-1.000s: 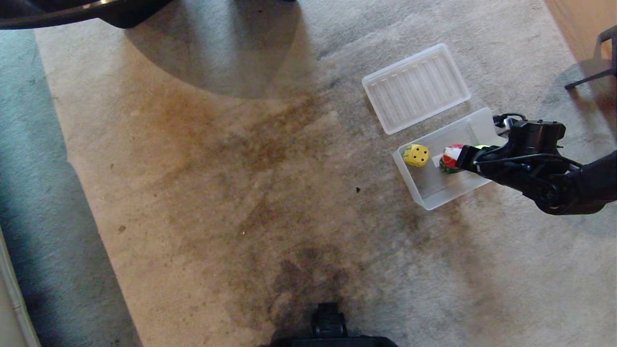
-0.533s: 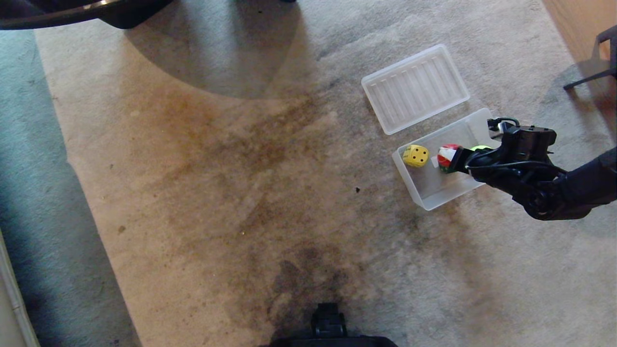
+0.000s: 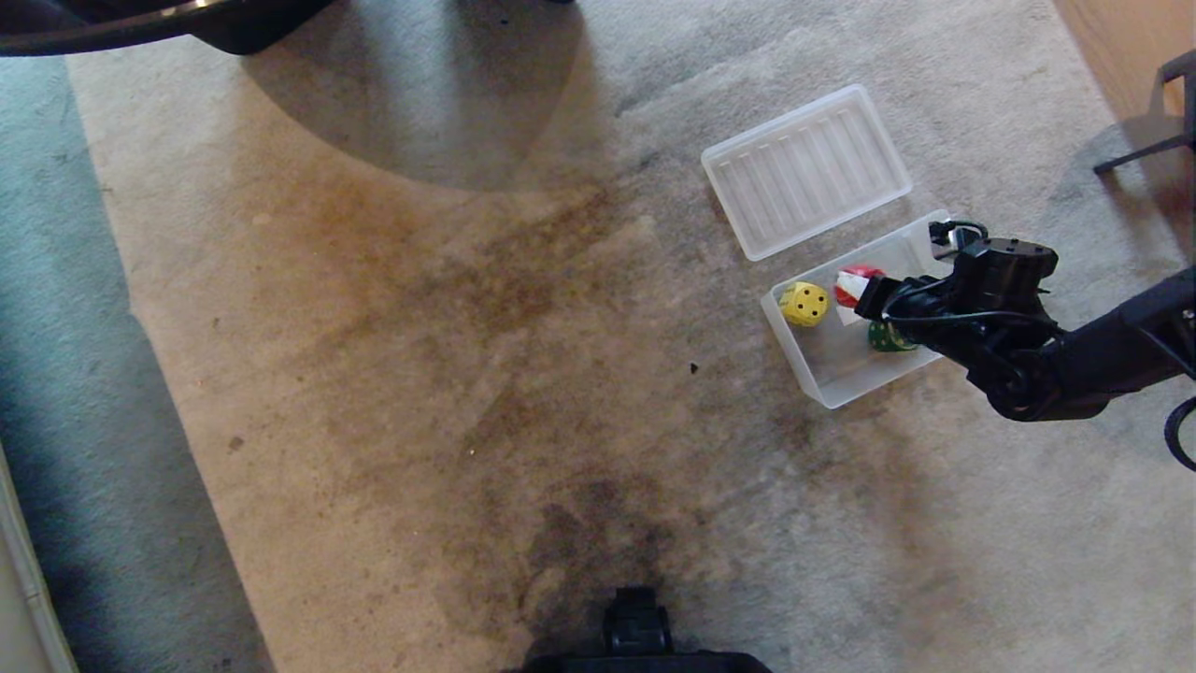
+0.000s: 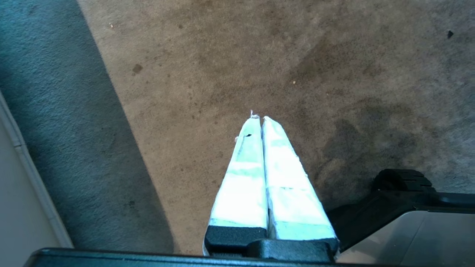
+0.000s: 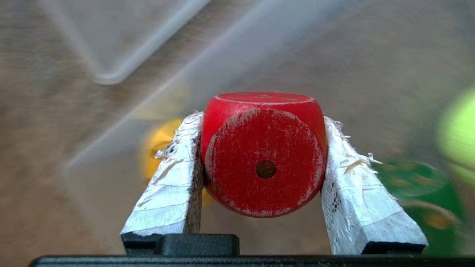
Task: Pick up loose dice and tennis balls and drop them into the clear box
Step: Put the toys in the box
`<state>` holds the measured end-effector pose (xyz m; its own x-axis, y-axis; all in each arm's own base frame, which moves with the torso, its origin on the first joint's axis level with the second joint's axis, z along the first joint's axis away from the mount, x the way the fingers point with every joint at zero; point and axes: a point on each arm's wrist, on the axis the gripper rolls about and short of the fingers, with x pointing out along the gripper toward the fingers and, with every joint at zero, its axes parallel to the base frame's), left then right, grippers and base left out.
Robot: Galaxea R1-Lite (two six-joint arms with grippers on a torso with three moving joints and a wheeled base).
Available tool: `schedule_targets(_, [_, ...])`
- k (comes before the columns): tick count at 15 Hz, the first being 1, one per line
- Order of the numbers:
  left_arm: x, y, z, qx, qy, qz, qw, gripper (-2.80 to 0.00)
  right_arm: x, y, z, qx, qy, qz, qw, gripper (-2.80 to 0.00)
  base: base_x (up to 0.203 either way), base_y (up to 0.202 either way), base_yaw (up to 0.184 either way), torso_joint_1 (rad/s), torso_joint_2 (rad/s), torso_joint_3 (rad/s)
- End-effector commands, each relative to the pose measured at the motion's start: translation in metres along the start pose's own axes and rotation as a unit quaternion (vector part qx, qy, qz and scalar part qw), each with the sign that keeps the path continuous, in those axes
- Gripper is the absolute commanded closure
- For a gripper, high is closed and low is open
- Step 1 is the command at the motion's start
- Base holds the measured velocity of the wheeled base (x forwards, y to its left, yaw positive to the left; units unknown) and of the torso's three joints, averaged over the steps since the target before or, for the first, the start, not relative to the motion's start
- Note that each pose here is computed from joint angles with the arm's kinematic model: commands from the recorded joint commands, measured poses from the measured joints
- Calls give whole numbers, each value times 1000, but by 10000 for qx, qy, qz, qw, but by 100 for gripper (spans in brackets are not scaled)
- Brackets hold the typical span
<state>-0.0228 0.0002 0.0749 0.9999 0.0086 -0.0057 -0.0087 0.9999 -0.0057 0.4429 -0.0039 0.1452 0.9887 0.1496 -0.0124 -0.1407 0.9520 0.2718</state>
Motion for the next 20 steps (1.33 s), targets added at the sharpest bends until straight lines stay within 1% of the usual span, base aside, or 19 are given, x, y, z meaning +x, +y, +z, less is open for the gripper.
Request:
schedule_targets(1, [0,0,0,-2,2,3,10000,0,1,0,6,-13,-112,24,9999,0,0,0,0,0,0,0])
schedule_targets(5, [0,0,0,-2,2,3,10000,0,4,-1,2,-33,-100,13,9999,0,0,0,0,0,0,0])
schedule_targets(6, [0,0,0,-2,2,3,10000,0,5,-2,2,-37,-108,13,9999,-280,0,0,0,0,0,0])
schedule_targets(8, [0,0,0,-2,2,3,10000,0,9,-5,0,-88,-242,36,9997,-280,0,0,0,0,0,0])
schedule_targets(10, [0,0,0,-2,2,3,10000,0,11,-7,-6,-88,-207,-6,9997,-280,0,0,0,0,0,0])
schedule_targets(13, [0,0,0,-2,2,3,10000,0,11,-7,-6,-88,-207,-6,9997,-280,0,0,0,0,0,0])
schedule_targets(14, [0,0,0,-2,2,3,10000,0,7,-7,-5,-73,-136,-30,9999,-280,0,0,0,0,0,0])
schedule_targets(15, [0,0,0,-2,2,3,10000,0,-4,-4,2,-53,-58,-67,9999,-280,0,0,0,0,0,0])
schedule_targets(17, [0,0,0,-2,2,3,10000,0,-41,8,32,-4,8,-126,9999,-280,0,0,0,0,0,0])
schedule_targets(18, [0,0,0,-2,2,3,10000,0,-56,10,32,57,213,-206,9995,-280,0,0,0,0,0,0])
schedule_targets(19, [0,0,0,-2,2,3,10000,0,-61,9,30,107,368,-270,9989,-280,0,0,0,0,0,0])
schedule_targets(20, [0,0,0,-2,2,3,10000,0,-62,8,30,111,383,-273,9988,0,0,0,0,0,0,0])
